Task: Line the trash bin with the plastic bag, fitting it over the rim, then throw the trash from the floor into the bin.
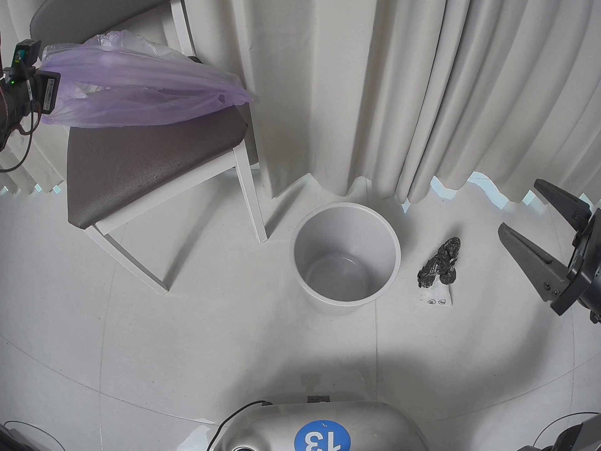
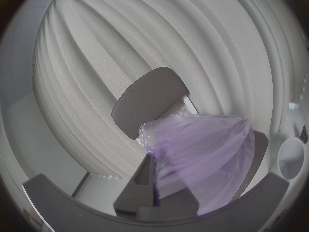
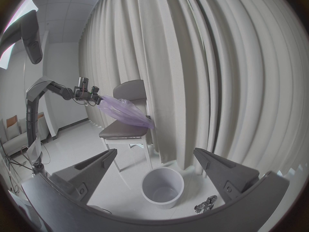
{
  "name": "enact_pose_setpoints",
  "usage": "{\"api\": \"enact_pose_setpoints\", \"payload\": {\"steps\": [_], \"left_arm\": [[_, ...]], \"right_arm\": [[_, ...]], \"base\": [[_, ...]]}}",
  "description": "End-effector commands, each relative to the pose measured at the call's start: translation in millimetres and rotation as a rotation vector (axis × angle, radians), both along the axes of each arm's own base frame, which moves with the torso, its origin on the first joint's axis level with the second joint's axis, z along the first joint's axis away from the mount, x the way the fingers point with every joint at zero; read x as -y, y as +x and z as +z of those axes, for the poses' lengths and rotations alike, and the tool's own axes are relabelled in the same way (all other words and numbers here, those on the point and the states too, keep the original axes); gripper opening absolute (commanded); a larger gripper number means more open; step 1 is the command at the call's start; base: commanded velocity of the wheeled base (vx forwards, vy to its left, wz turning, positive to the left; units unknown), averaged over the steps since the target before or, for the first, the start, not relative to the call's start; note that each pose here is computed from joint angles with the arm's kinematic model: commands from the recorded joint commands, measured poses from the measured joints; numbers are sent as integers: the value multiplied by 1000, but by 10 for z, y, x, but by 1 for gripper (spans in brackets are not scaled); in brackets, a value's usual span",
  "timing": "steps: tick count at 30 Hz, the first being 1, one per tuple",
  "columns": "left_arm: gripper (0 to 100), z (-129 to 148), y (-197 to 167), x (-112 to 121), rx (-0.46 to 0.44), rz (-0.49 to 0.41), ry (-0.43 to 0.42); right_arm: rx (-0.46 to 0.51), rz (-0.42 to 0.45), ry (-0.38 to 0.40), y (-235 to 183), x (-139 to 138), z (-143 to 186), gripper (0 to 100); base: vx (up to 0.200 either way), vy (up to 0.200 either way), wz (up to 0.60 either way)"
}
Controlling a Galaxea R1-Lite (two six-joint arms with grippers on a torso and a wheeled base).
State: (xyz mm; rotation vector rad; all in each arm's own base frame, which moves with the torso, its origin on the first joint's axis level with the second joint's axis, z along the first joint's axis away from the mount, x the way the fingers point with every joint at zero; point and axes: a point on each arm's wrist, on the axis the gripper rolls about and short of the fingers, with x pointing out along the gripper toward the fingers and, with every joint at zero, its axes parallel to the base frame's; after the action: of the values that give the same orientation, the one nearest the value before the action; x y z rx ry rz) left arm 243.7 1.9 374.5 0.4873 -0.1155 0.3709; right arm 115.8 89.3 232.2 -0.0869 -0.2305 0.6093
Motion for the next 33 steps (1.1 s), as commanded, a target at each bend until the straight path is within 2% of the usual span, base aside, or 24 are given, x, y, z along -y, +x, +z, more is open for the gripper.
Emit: {"api": "enact_pose_setpoints", "payload": {"steps": [1, 11, 20, 24, 27, 29, 33], "left_arm": [[0, -19, 30, 83, 1, -46, -28], [0, -9, -14, 287, 23, -157, -73], [0, 126, -108, 552, 75, -281, -105], [0, 166, -133, 620, 88, -323, -106], [0, 238, -193, 730, 128, -393, -111], [0, 285, -226, 772, 146, -415, -115], [0, 359, -285, 848, 169, -455, -119]], "right_arm": [[-30, 57, -26, 68, -159, -42, 100], [-127, 94, -99, 203, -444, -301, 100], [-113, 92, -94, 337, -576, -449, 100], [-104, 90, -77, 388, -644, -479, 100], [-36, 66, 2, 434, -825, -495, 100], [-22, 48, 20, 472, -871, -545, 100], [-20, 40, 22, 569, -976, -682, 100]], "base": [[0, 0, 0], [0, 0, 0], [0, 0, 0], [0, 0, 0], [0, 0, 0], [0, 0, 0], [0, 0, 0]]}}
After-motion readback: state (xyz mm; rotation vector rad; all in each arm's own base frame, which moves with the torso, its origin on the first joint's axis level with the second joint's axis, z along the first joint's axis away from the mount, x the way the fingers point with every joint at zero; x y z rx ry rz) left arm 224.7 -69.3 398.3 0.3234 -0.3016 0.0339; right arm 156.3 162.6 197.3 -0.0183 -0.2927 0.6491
